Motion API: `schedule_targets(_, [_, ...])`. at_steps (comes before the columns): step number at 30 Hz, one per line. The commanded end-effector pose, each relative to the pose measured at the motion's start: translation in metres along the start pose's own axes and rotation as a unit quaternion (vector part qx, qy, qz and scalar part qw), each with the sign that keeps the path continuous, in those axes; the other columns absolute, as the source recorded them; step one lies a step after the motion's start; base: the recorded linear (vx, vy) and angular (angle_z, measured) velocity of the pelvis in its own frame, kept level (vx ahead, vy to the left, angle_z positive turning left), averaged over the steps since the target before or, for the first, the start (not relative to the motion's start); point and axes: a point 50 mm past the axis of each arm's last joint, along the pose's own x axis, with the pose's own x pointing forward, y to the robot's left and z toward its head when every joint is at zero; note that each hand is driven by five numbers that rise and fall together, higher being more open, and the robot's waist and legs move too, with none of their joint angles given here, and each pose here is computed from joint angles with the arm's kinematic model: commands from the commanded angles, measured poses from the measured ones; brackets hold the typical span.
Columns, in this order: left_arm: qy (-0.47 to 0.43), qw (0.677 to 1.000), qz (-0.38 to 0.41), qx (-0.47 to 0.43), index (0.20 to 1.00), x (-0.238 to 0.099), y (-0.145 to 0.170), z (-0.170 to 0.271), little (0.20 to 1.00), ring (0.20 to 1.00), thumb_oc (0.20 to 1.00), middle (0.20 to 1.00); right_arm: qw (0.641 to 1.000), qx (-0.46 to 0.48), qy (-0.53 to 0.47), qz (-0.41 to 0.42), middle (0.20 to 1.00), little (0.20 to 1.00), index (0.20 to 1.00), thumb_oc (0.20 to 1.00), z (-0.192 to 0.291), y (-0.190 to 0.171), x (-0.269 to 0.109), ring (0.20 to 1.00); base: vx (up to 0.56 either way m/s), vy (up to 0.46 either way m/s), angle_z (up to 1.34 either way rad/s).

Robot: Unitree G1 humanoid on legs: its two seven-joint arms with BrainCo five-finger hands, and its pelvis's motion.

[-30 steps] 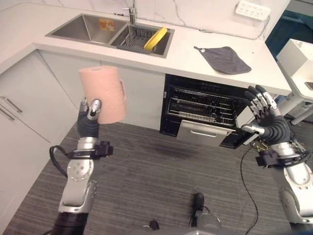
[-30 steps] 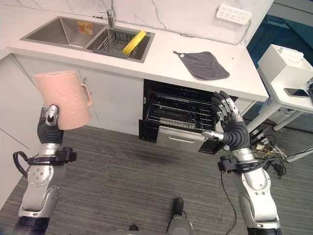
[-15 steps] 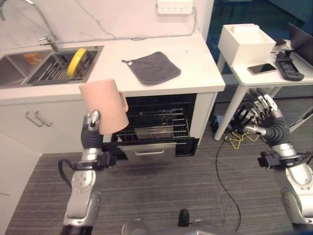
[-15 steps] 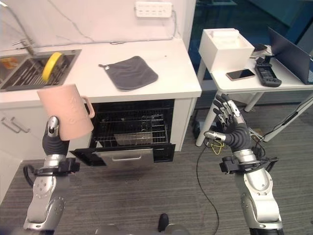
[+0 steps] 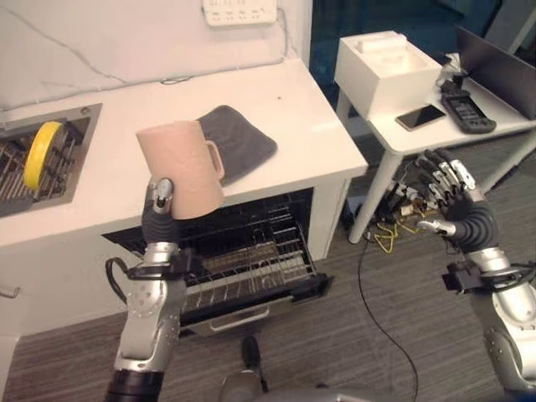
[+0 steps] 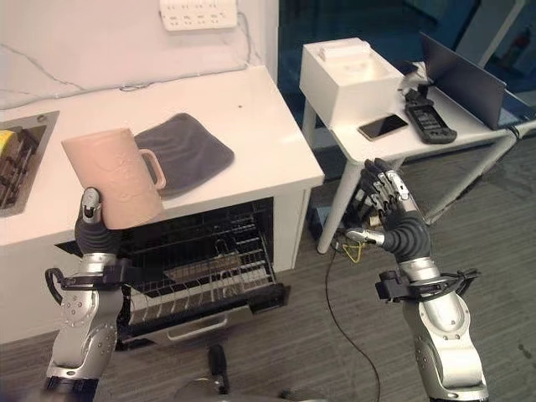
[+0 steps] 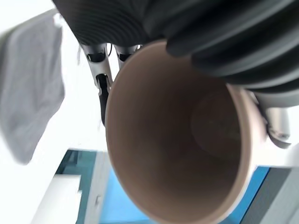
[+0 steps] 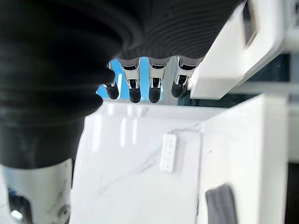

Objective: Place the dishes in the dishwasher.

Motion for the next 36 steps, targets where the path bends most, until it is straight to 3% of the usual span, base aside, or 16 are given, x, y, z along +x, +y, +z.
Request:
schedule_targets(1, [-0.071, 0.997, -0.017, 0.015, 0.2, 0.01, 0.004, 0.032, 0.2, 0.2, 0.2, 0.2, 0.998, -0.028, -0.051, -0.006, 1.0, 1.0, 1.0, 1.0, 0.014, -0.002, 0.016, 1.0, 0.06, 0.257, 0.65])
schedule_targets(8, [-0.072, 0.996, -0.038, 0.022, 0.2, 0.011, -0.002, 0.034, 0.2, 0.2, 0.2, 0.2, 0.999, -0.021, -0.042, -0.005, 1.0, 1.0, 1.0, 1.0, 0.009, -0.001, 0.015, 1.0, 0.05, 0.135, 0.38])
schedule_targets(21, [-0.081, 0.991, -0.094, -0.045, 0.2, 0.01, -0.019, 0.034, 0.2, 0.2, 0.2, 0.2, 0.997, -0.054, -0.04, -0.026, 1.0, 1.0, 1.0, 1.0, 0.015, -0.014, 0.018, 1.0, 0.01, -0.198, 0.49])
schedule_targets(26, [-0.097, 0.991, -0.073, -0.051, 0.2, 0.01, -0.019, 0.036, 0.2, 0.2, 0.2, 0.2, 0.997, -0.061, -0.048, 0.001, 1.0, 1.0, 1.0, 1.0, 0.017, -0.011, 0.028, 1.0, -0.07, 0.331, 0.29])
schedule_targets(36, [-0.092, 0.989, -0.109, -0.029, 0.2, 0.024, -0.029, 0.037, 0.2, 0.2, 0.2, 0.2, 0.997, -0.049, -0.049, -0.018, 1.0, 1.0, 1.0, 1.0, 0.016, -0.005, 0.024, 1.0, -0.05, 0.316, 0.21])
